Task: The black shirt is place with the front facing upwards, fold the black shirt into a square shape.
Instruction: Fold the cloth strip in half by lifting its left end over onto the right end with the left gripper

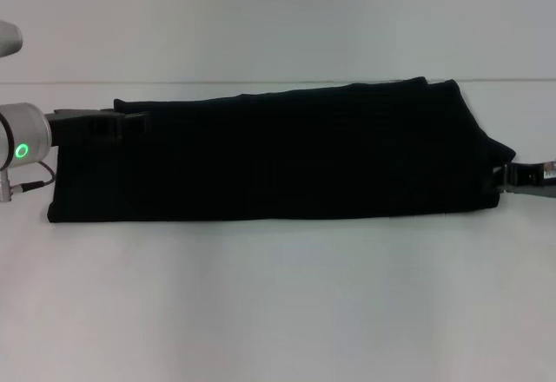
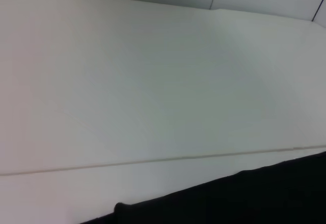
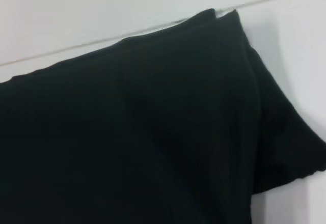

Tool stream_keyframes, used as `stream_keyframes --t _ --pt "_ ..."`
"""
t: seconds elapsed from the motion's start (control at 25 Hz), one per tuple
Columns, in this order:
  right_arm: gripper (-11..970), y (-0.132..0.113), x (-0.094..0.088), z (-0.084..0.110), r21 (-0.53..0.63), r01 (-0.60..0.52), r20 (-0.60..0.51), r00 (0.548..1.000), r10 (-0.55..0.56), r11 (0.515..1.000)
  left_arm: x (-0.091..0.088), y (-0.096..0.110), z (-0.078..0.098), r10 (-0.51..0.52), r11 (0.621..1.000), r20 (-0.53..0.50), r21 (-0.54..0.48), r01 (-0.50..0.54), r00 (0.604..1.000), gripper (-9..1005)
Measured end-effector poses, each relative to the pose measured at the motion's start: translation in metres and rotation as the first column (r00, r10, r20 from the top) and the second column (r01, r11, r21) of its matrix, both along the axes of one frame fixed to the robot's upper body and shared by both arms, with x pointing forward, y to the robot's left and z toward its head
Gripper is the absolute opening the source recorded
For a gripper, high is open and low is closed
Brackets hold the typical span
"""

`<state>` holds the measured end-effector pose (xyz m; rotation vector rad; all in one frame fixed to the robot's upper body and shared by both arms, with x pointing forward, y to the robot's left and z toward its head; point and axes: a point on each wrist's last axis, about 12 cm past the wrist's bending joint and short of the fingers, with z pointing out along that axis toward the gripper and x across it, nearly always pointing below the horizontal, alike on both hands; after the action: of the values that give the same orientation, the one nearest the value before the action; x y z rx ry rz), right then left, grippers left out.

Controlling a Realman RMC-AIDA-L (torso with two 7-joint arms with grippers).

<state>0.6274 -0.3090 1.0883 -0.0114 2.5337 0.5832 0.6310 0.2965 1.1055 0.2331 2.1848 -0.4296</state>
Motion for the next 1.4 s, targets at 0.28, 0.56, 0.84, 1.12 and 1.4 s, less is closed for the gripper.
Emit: stream_keyframes --t 0.28,0.56,0.84,1.12,1.4 --pt "33 -0.013 -0.021 -0.003 0.03 0.001 -0.021 1.0 -0.001 1.0 -0.001 0.0 -0.001 -0.004 1.0 -0.007 -0.005 0.004 1.0 651" --pt "66 -0.035 -0.039 -0.002 0.051 0.017 -0.058 0.998 -0.014 0.999 -0.002 -0.001 -0.001 -0.006 1.0 -0.009 -0.007 0.006 1.0 652" --pt "98 -0.059 -0.053 0.002 0.08 0.021 -0.076 0.997 -0.014 0.997 -0.002 -0.002 -0.003 -0.007 1.0 -0.012 -0.011 0.007 1.0 653" --pt "131 -0.068 -0.059 0.006 0.105 0.003 -0.046 0.999 0.002 0.994 -0.001 -0.007 -0.002 -0.014 1.0 -0.01 -0.015 0.014 1.0 654" --pt "164 -0.078 -0.06 0.021 0.14 0.012 -0.01 1.0 -0.01 0.99 0.007 -0.016 0.001 -0.005 0.999 0.001 -0.034 0.005 1.0 655"
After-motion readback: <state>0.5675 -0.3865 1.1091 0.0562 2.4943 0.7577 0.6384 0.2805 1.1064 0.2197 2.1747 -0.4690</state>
